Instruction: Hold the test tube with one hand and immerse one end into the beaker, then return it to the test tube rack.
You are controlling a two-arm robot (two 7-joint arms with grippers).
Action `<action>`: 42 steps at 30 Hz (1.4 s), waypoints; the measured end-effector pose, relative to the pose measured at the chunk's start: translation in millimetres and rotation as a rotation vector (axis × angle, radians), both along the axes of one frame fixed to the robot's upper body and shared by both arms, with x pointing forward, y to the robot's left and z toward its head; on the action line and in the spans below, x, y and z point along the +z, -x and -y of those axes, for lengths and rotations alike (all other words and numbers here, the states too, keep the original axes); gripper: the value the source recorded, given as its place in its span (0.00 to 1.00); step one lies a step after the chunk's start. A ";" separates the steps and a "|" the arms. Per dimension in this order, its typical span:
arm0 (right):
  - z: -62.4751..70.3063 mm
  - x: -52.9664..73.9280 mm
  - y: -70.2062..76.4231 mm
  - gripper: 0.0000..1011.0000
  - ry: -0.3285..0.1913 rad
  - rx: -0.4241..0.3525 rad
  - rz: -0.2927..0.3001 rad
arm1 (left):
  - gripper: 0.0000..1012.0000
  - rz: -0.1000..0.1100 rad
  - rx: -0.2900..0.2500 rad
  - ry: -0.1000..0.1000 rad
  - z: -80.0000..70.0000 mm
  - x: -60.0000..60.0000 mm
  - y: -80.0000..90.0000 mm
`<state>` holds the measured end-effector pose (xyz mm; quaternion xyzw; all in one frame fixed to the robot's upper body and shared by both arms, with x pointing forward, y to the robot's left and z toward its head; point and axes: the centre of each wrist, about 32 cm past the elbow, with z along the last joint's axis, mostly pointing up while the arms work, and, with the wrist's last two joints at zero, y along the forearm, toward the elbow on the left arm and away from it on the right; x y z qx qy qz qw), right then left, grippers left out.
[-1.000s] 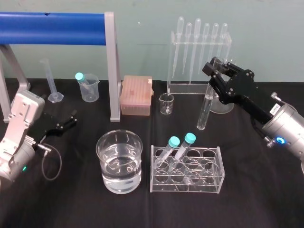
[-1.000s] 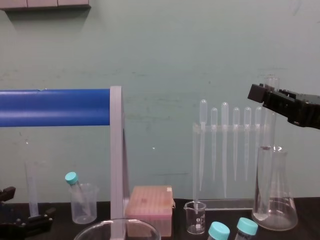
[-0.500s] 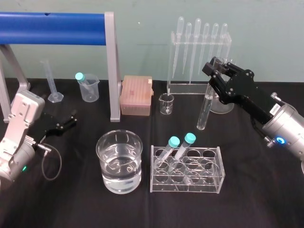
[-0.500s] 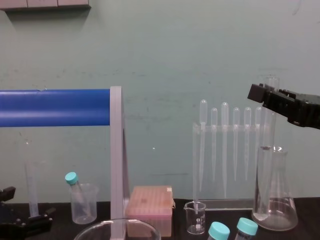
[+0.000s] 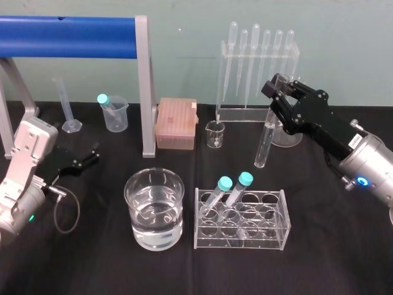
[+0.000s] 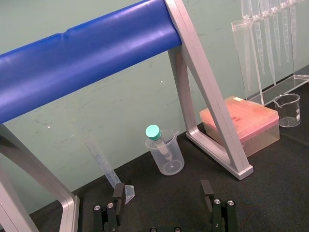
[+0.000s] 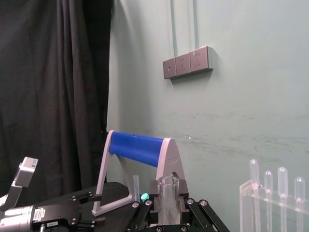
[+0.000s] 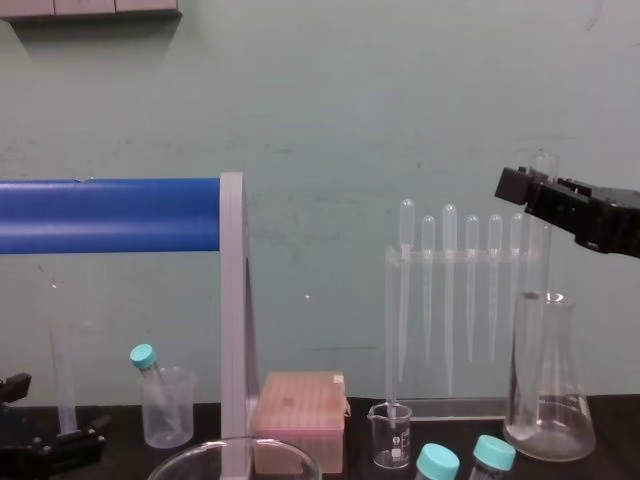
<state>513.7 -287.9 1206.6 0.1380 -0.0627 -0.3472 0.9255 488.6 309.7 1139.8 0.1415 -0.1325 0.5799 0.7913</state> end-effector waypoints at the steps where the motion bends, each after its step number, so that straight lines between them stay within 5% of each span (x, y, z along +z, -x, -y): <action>1: -0.9 1.5 -1.1 0.22 0.000 0.006 0.005 | 0.99 0.000 0.000 0.000 0.0 0.0 0.0; 15: -40.3 25.8 -23.4 0.23 -0.053 0.222 0.098 | 0.99 0.000 0.000 0.000 0.0 0.0 0.0; 21: -75.4 34.1 -33.6 0.22 -0.043 0.374 0.119 | 0.99 0.000 0.000 0.000 0.0 0.0 0.0; 30: -109.0 26.1 -35.6 0.22 -0.015 0.493 0.084 | 0.99 0.000 0.000 0.000 0.0 0.0 0.0; 42: -127.5 8.7 -41.4 0.23 0.059 0.524 0.051 | 0.99 0.000 0.000 0.000 0.0 0.0 0.0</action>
